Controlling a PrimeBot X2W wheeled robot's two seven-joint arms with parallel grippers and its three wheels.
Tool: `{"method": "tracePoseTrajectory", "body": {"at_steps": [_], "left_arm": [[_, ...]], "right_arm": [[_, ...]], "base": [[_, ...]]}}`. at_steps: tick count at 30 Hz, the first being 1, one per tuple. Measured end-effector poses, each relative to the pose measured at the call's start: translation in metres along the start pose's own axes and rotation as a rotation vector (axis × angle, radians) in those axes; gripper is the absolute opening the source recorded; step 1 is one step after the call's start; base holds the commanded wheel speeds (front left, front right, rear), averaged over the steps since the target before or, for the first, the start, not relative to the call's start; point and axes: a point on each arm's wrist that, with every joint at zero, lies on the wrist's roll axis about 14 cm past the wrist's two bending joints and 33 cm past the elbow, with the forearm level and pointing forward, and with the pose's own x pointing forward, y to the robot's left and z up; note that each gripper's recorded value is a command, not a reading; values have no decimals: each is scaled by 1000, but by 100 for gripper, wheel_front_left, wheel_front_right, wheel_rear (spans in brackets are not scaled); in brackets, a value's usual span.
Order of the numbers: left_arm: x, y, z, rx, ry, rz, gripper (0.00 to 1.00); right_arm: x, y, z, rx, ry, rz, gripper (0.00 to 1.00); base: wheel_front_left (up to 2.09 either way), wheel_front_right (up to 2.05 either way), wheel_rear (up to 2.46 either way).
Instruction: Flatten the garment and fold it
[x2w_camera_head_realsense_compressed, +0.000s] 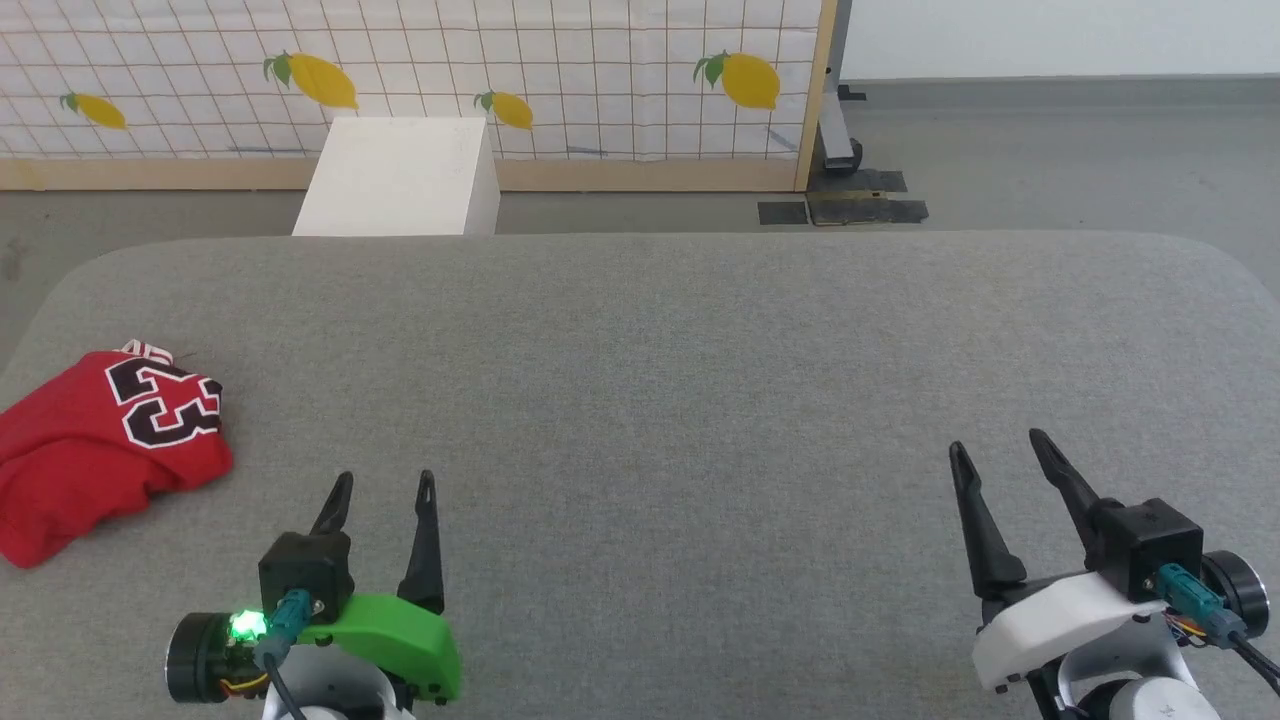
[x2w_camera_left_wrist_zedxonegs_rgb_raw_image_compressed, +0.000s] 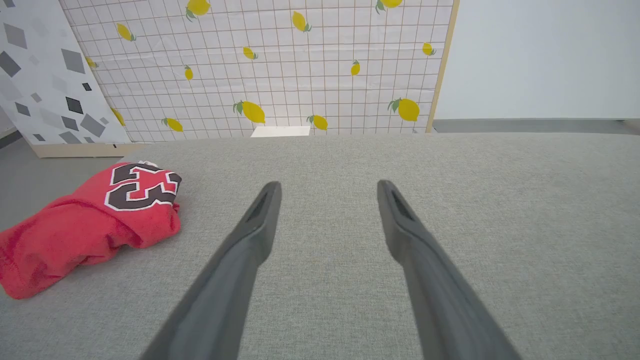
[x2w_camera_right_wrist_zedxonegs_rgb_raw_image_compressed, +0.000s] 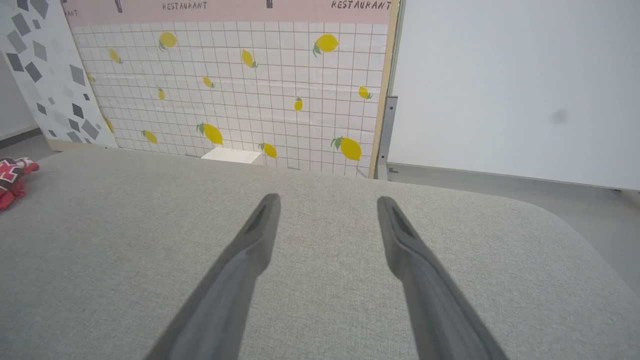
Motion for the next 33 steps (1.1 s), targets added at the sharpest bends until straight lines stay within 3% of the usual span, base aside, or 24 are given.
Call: {"method": "tracePoseTrajectory", "body": {"at_steps": [33], "left_arm": [[-2, -8, -3, -51, -30, -21, 100]], "right_arm": [[-2, -1, -6, 30, -22, -5, 100]], "base": [[0, 0, 0]]}}
